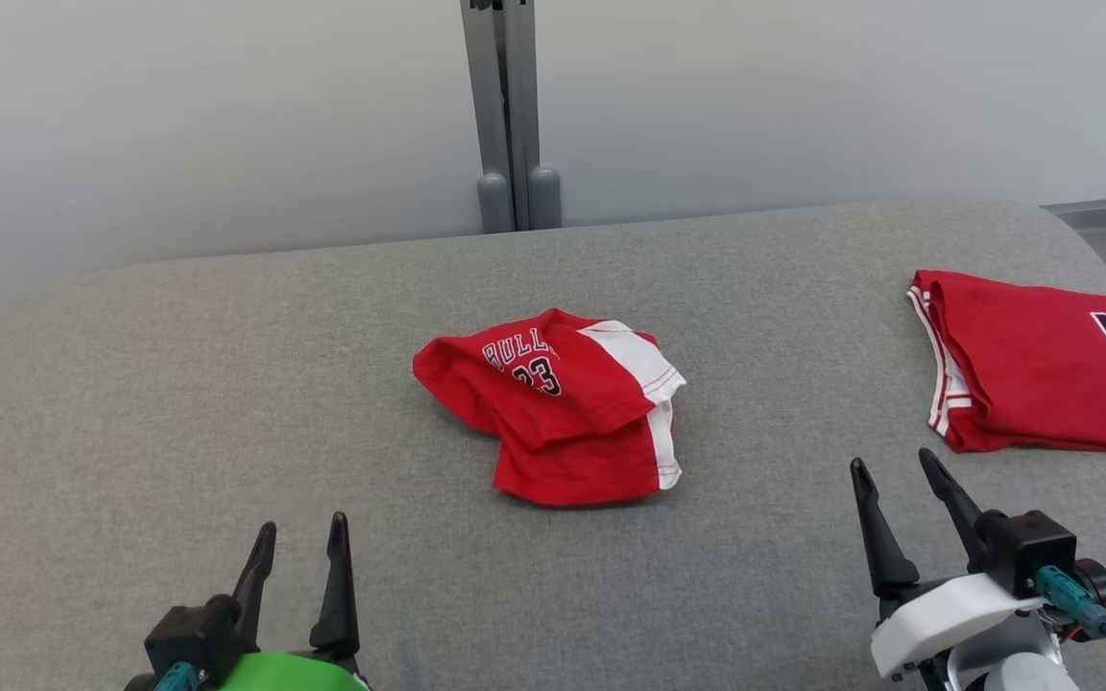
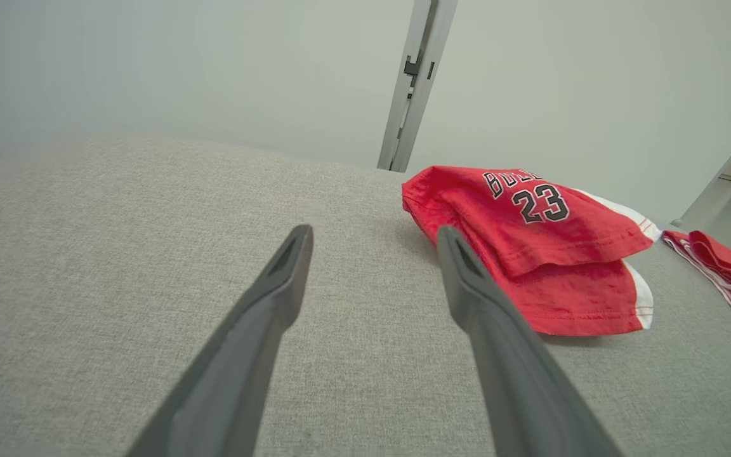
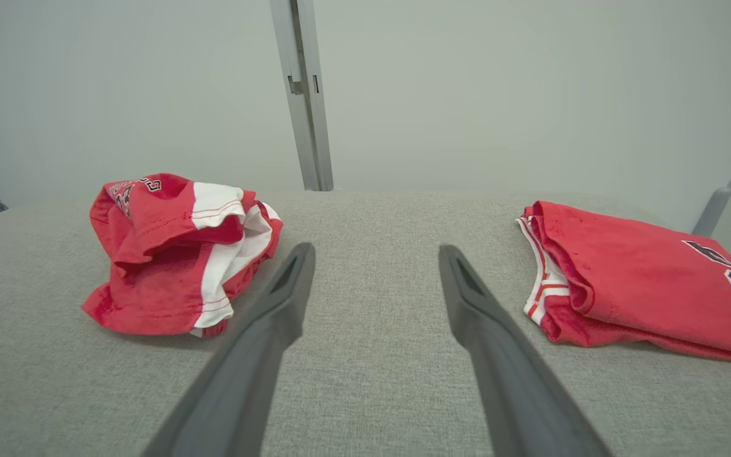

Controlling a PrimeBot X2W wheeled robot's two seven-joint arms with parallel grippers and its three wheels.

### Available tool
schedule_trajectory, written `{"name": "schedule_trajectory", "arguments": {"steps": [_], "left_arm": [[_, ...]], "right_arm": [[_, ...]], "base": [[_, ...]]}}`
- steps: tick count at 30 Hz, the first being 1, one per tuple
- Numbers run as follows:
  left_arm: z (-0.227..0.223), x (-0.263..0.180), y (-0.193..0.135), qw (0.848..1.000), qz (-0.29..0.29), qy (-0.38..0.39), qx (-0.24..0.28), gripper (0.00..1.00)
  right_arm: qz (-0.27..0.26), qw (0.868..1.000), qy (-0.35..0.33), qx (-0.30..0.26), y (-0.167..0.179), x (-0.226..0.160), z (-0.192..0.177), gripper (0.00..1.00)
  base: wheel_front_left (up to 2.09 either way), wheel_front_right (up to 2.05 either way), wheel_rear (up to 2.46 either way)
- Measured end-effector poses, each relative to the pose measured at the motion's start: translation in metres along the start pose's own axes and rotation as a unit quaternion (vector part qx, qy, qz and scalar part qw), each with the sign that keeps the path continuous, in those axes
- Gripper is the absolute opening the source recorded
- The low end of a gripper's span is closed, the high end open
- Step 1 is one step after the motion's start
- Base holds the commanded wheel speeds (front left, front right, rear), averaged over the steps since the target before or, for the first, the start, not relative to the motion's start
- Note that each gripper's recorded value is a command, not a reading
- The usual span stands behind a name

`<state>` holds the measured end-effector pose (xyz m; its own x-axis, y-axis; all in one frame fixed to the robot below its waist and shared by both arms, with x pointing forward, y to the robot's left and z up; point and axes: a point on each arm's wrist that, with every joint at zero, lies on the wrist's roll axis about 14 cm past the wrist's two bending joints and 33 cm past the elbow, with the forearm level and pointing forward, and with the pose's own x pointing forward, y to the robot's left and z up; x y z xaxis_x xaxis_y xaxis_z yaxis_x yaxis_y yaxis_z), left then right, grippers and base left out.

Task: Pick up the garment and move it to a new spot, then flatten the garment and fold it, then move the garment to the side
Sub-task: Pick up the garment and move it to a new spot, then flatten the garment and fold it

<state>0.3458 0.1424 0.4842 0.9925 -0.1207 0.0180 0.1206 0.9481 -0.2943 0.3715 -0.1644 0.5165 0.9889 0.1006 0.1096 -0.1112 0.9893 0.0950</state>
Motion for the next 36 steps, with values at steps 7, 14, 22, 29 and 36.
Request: {"name": "schedule_trajectory", "arguments": {"steps": [7, 14, 22, 29, 36], "left_arm": [[-0.007, -0.012, 0.005, 1.0, 0.015, 0.007, -0.008, 1.0], [-0.008, -0.012, 0.003, 1.0, 0.013, 0.009, -0.01, 1.0], [-0.01, -0.012, 0.003, 1.0, 0.011, 0.011, -0.012, 1.0], [-0.01, -0.011, 0.002, 1.0, 0.009, 0.011, -0.012, 1.0], [-0.009, -0.005, -0.008, 1.0, -0.005, 0.01, -0.02, 1.0]], "right_arm": [[-0.006, 1.0, 0.015, 0.012, -0.002, -0.008, -0.01, 1.0], [-0.006, 1.0, 0.022, 0.014, -0.002, -0.009, -0.015, 1.0], [-0.004, 1.0, 0.024, 0.014, 0.0, -0.007, -0.016, 1.0], [-0.003, 1.0, 0.025, 0.015, 0.0, -0.005, -0.017, 1.0], [-0.005, 1.0, 0.026, 0.013, -0.002, -0.003, -0.017, 1.0]], "base": [[0.0, 0.0, 0.0], [0.0, 0.0, 0.0], [0.0, 0.0, 0.0], [0.0, 0.0, 0.0], [0.0, 0.0, 0.0]]}}
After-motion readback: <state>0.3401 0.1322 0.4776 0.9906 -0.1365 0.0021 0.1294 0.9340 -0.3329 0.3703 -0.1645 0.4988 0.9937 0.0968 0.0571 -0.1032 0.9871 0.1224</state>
